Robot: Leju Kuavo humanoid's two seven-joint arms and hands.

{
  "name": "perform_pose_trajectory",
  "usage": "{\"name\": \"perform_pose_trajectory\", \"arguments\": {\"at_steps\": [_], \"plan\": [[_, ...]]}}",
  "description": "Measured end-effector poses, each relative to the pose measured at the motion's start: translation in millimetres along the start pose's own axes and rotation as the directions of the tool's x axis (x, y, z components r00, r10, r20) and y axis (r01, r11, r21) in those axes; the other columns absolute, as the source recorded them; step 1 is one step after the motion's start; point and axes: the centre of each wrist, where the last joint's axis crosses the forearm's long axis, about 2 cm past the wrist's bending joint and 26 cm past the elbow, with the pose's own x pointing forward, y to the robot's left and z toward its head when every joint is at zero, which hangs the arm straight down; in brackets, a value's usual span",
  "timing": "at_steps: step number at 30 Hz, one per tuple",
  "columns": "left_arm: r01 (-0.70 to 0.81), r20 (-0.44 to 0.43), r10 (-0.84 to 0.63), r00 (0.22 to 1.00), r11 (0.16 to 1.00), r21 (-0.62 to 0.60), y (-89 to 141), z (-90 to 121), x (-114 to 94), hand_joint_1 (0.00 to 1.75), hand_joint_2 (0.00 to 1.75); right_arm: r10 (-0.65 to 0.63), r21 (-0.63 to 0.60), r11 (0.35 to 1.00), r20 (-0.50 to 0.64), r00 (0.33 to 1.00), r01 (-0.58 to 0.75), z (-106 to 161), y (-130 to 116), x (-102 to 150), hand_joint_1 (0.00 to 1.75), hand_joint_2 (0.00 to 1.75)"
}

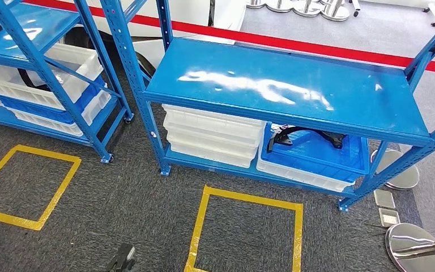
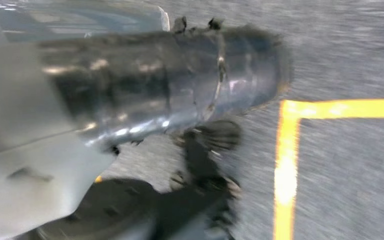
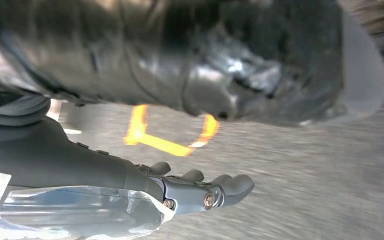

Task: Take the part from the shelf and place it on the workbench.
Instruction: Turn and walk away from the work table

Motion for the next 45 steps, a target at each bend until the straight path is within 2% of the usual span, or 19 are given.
{"name": "perform_pose_trajectory", "arguments": {"at_steps": [4, 5, 8, 9, 11, 13, 14, 17, 21, 24, 26, 27, 29, 32, 35, 39, 41, 43, 45], "plan": [[0.0, -0.007, 0.0, 1.0, 1.0, -0.001, 0, 1, -3, 0.0, 0.0, 0.0, -0.001, 1.0, 0.004, 1.0, 0.0, 0, -1, 2, 0.0, 0.0], [0.0, -0.056, 0.0, 0.998, 1.0, -0.002, 0, 7, -24, 0.0, 0.0, 0.001, -0.002, 1.0, 0.059, 0.998, 0.0, -3, -1, 26, 0.0, 0.0], [0.002, -0.325, -0.001, 0.946, 1.0, 0.002, 2, 50, -129, 0.0, 0.0, 0.001, -0.003, 1.0, 0.344, 0.939, 0.0, 2, -2, 147, 0.0, 0.0], [0.005, -0.385, -0.002, 0.923, 1.0, 0.005, 4, 62, -151, 0.0, 0.0, 0.001, -0.003, 1.0, 0.405, 0.915, 0.001, 6, -2, 172, 0.0, 0.0], [0.009, -0.449, -0.004, 0.894, 1.0, 0.009, 7, 77, -174, 0.0, 0.0, 0.001, -0.004, 1.0, 0.467, 0.884, 0.001, 13, -2, 197, 0.0, 0.0], [0.011, -0.475, -0.005, 0.88, 1.0, 0.011, 9, 83, -183, 0.0, 0.0, 0.001, -0.004, 1.0, 0.492, 0.871, 0.001, 16, -2, 206, 0.0, 0.0], [0.012, -0.472, -0.005, 0.882, 1.0, 0.012, 9, 81, -181, 0.0, 0.0, 0.001, -0.004, 1.0, 0.489, 0.872, 0.001, 16, -2, 204, 0.0, 0.0], [0.011, -0.405, -0.005, 0.914, 1.0, 0.012, 9, 62, -153, 0.0, 0.0, 0.0, -0.003, 1.0, 0.429, 0.903, 0.001, 9, -2, 174, 0.0, 0.0], [0.006, -0.245, -0.004, 0.969, 1.0, 0.006, 5, 29, -91, 0.0, 0.0, -0.001, 0.0, 1.0, 0.267, 0.964, 0.001, -1, 0, 104, 0.0, 1.75], [0.002, -0.093, -0.001, 0.996, 1.0, 0.003, 2, 8, -34, 0.0, 0.0, 0.0, 0.001, 1.0, 0.111, 0.994, 0.0, -3, 1, 41, 0.0, 1.75], [0.001, -0.014, -0.001, 1.0, 1.0, 0.002, 1, 0, -4, 0.0, 0.0, 0.0, 0.0, 1.0, 0.022, 1.0, 0.0, -1, 0, 7, 0.0, 1.75], [0.001, 0.008, -0.001, 1.0, 1.0, 0.002, 1, -1, 5, 0.0, 0.0, 0.0, 0.0, 1.0, -0.005, 1.0, 0.0, 1, 0, -3, 0.0, 1.75], [0.001, 0.015, -0.001, 1.0, 1.0, 0.001, 1, -1, 6, 0.0, 0.0, 0.001, -0.002, 1.0, -0.014, 1.0, -0.001, 1, -1, -5, 0.0, 1.75], [-0.001, -0.044, 0.001, 0.999, 1.0, -0.002, -1, 6, -21, 0.0, 0.0, 0.002, -0.004, 1.0, 0.055, 0.998, -0.001, -3, -2, 27, 0.0, 1.75], [-0.001, -0.157, 0.001, 0.988, 1.0, -0.003, -1, 21, -66, 0.0, 0.0, 0.001, -0.004, 1.0, 0.174, 0.985, -0.001, -5, -2, 77, 0.0, 1.75], [0.003, -0.334, -0.002, 0.943, 1.0, 0.002, 2, 51, -132, 0.0, 0.0, 0.0, -0.002, 1.0, 0.353, 0.936, 0.0, 2, -1, 150, 0.0, 1.75], [0.007, -0.412, -0.004, 0.911, 1.0, 0.007, 6, 68, -160, 0.0, 0.0, 0.001, -0.003, 1.0, 0.43, 0.903, 0.001, 9, -2, 182, 0.0, 0.87], [0.011, -0.461, -0.005, 0.887, 1.0, 0.01, 8, 80, -178, 0.0, 0.0, 0.001, -0.003, 1.0, 0.474, 0.88, 0.001, 14, -2, 199, 0.0, 0.0], [0.011, -0.466, -0.005, 0.885, 1.0, 0.01, 8, 80, -179, 0.0, 0.0, 0.001, -0.005, 1.0, 0.483, 0.875, 0.001, 15, -3, 201, 0.0, 0.0]]}}
